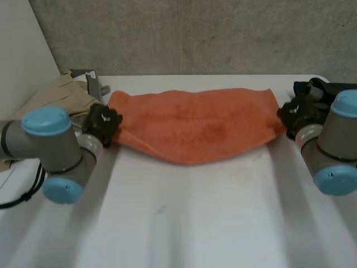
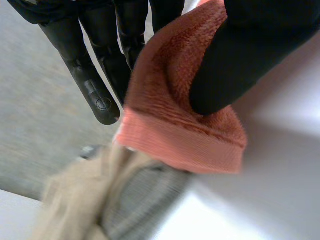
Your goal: Fold the laundry.
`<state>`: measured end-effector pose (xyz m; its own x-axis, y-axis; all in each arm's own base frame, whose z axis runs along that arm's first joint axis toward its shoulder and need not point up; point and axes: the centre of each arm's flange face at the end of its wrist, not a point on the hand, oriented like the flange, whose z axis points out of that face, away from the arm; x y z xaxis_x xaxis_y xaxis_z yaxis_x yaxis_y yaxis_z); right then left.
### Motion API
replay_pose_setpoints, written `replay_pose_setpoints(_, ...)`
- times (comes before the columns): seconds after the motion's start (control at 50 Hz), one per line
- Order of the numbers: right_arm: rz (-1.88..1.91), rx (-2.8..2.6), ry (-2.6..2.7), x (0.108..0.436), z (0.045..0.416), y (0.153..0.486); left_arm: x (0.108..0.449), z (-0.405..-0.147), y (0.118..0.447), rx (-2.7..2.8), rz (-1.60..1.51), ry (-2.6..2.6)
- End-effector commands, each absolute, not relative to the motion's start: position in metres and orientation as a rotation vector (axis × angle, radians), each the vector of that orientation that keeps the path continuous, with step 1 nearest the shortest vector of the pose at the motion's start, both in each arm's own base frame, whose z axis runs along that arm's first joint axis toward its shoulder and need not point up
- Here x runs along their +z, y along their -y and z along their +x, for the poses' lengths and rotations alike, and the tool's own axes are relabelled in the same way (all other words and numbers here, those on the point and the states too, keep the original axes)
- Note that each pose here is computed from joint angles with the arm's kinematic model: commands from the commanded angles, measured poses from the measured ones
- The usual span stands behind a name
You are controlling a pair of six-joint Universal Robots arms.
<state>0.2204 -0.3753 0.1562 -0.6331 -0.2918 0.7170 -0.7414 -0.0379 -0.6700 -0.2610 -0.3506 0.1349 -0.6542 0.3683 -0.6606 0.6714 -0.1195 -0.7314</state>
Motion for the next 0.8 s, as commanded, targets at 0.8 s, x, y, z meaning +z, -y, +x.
replay_pose_setpoints(0.8,1.237,1.338,2.196,0.191,0.168,0.290,0.179,-0.198,0.262,-1.794,1.121,-2.130)
